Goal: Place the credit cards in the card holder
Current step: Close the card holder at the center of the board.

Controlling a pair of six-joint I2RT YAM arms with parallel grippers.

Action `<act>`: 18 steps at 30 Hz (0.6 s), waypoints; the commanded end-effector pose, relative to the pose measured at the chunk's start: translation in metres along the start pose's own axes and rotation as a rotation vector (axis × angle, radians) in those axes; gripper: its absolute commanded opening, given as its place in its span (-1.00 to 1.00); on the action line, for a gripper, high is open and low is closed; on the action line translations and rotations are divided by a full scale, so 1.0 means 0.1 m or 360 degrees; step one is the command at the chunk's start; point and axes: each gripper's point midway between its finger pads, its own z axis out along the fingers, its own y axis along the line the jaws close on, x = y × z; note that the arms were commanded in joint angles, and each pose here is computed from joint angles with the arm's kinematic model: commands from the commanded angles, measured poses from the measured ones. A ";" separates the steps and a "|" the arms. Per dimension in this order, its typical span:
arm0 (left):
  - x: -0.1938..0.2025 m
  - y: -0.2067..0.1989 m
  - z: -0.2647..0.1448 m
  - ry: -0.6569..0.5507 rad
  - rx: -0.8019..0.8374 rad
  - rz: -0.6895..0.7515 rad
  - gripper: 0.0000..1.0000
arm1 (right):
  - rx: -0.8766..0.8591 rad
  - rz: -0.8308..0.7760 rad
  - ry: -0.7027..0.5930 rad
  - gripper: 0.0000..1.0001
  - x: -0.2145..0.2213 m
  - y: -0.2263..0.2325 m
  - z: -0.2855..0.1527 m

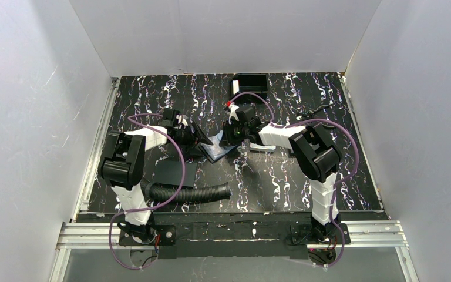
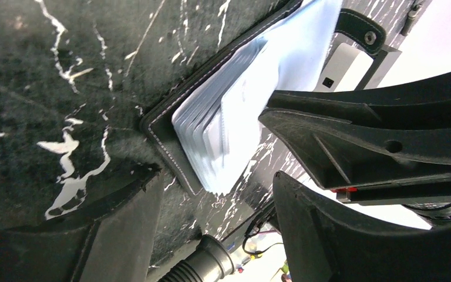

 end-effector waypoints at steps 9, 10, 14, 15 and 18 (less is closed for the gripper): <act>0.05 -0.40 0.08 0.0021 0.0239 0.0117 0.29 | 0.0141 0.0078 0.0159 -0.52 0.43 -0.31 0.05; 0.04 -0.45 0.05 0.0004 0.0251 0.0130 0.28 | 0.0129 0.0090 0.0157 -0.51 0.43 -0.30 0.05; 0.01 -0.66 -0.11 -0.0061 0.0311 0.0165 0.22 | 0.0049 0.0139 0.0130 -0.43 0.37 -0.18 0.04; 0.01 -0.70 -0.14 -0.0074 0.0322 0.0173 0.22 | 0.0031 0.0149 0.0122 -0.41 0.36 -0.15 0.03; -0.02 -0.82 -0.23 -0.0112 0.0355 0.0200 0.22 | -0.0020 0.0173 0.0099 -0.34 0.30 -0.07 0.00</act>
